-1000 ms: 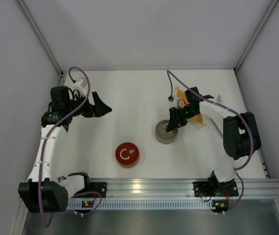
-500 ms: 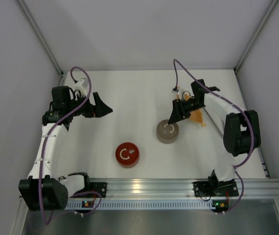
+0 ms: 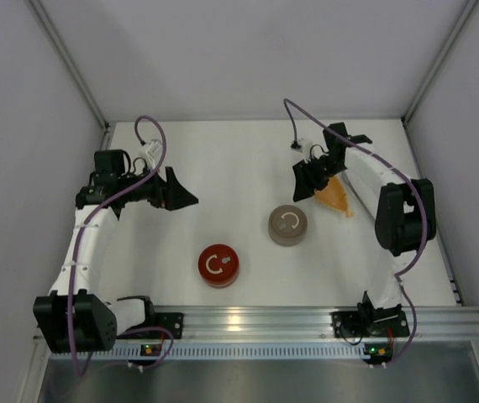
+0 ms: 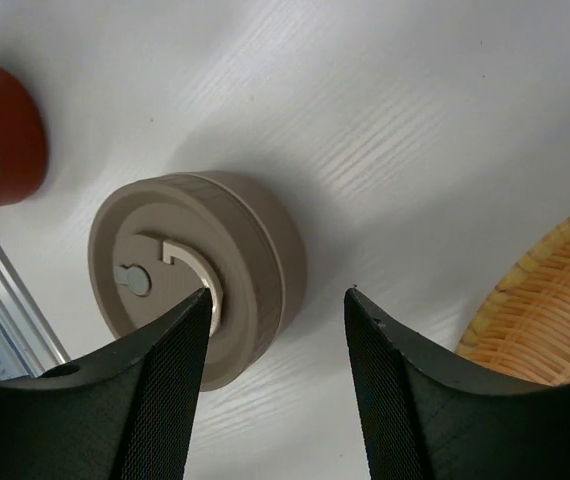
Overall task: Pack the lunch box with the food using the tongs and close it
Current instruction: Move the packing box to the center of the board.
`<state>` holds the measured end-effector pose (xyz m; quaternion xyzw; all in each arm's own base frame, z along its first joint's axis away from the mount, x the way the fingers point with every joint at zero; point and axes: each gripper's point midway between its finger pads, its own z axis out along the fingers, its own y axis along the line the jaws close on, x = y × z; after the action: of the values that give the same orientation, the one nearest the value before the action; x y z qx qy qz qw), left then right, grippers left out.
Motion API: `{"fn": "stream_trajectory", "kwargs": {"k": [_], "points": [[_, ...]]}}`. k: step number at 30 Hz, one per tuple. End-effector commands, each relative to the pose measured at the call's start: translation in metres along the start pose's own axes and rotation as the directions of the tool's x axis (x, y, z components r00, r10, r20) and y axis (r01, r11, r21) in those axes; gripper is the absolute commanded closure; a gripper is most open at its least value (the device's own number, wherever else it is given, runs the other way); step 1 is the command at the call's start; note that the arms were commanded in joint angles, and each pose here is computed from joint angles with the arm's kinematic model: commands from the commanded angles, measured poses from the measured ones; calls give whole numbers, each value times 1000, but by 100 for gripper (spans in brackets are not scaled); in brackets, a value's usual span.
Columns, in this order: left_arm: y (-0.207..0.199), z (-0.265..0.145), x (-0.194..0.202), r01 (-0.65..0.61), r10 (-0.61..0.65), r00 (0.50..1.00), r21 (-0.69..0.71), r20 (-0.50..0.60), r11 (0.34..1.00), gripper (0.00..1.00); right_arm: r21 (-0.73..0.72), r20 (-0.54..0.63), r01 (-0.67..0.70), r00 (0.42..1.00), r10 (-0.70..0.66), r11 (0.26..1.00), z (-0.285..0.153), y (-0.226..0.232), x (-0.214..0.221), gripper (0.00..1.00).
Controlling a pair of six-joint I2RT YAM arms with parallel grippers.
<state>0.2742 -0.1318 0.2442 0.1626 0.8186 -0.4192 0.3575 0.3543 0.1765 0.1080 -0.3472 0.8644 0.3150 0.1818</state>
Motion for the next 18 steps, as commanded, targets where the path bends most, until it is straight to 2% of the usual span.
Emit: {"fn": "stream_trajectory", "kwargs": {"k": [1, 12, 18], "points": [[-9, -4, -10, -59, 59, 998, 37, 16, 998, 2, 19, -60, 70, 996, -69, 997, 8, -3, 9, 45], [-8, -3, -9, -50, 50, 999, 42, 1, 998, 2, 21, -164, 86, 983, -82, 996, 44, -5, 39, 50], [-9, -4, -9, -53, 53, 999, 45, 1, 998, 2, -30, -208, 102, 972, -106, 994, 56, 19, 63, 64]]}}
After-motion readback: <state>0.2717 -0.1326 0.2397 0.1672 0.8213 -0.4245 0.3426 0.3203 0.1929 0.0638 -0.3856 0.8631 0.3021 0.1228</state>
